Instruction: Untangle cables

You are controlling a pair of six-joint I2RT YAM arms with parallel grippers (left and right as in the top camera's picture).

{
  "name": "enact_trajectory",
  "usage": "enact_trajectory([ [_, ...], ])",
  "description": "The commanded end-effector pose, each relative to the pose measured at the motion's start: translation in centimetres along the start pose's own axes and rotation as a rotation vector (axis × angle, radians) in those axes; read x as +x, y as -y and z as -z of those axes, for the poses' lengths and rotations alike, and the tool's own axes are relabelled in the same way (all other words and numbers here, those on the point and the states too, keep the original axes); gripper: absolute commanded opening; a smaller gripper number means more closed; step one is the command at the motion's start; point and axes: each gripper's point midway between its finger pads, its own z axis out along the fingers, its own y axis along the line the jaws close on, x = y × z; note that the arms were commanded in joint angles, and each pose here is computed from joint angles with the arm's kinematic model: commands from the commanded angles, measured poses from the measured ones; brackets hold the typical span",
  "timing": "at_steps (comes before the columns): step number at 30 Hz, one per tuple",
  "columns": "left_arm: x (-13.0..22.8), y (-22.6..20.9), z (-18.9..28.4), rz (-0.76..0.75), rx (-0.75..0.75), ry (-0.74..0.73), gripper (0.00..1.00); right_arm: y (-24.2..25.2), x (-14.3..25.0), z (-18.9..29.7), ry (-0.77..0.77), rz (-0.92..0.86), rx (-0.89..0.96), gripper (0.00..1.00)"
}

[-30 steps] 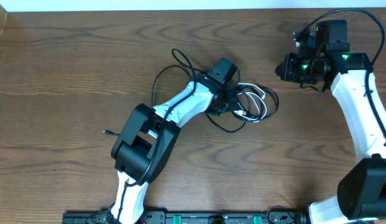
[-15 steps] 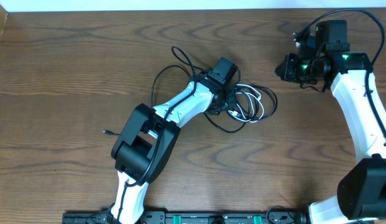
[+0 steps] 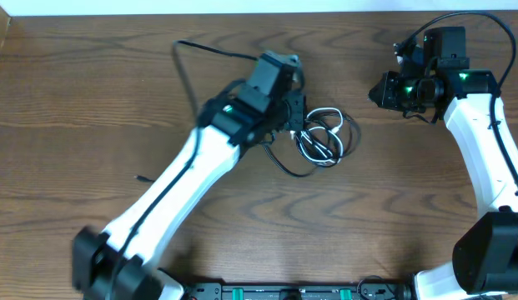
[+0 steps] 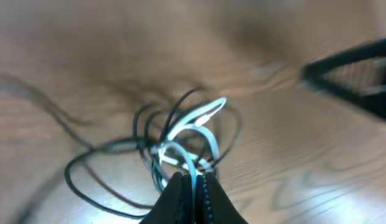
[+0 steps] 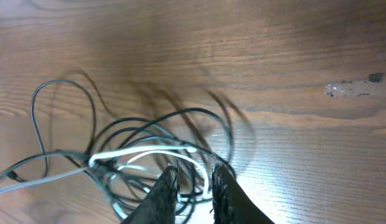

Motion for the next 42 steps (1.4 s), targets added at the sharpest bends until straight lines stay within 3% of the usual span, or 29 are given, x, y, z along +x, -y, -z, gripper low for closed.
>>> enact_trajectory([
  [1, -2.6, 1.7, 3.9, -0.037, 0.054, 0.127, 0.08, -2.0, 0.4, -0.1, -0.013, 0.099, -0.071, 0.17],
  [9, -9.2, 3.8, 13.1, -0.005, 0.190, 0.472, 0.07, -8.7, 1.3, -0.2, -0.013, 0.297, -0.322, 0.27],
  [14, -12.0, 5.3, 18.7, -0.025, 0.273, 0.666, 0.07, -11.7, 1.5, -0.6, 0.012, 0.377, -0.366, 0.44],
  [18, -13.1, 6.4, 21.5, -0.047, 0.325, 0.766, 0.07, -14.4, 1.4, -0.5, 0.053, 0.446, -0.430, 0.51],
  [22, -13.3, 6.5, 21.6, -0.048, 0.328, 0.773, 0.07, -16.6, 0.8, 0.3, 0.094, 0.476, -0.530, 0.53],
  [27, -13.3, 6.3, 20.6, -0.044, 0.318, 0.756, 0.07, -17.6, 0.0, 0.6, 0.098, 0.352, -0.555, 0.53],
  [31, -13.3, 6.2, 20.2, -0.042, 0.315, 0.749, 0.07, -17.1, 0.2, -0.6, 0.079, 0.257, -0.479, 0.54],
  [35, -13.2, 6.0, 19.8, -0.039, 0.306, 0.733, 0.07, -15.4, 0.4, -1.8, 0.033, 0.039, -0.372, 0.55],
  [42, -12.4, 5.3, 17.9, -0.025, 0.273, 0.667, 0.07, -14.6, 0.6, -1.8, -0.005, -0.100, -0.357, 0.55],
])
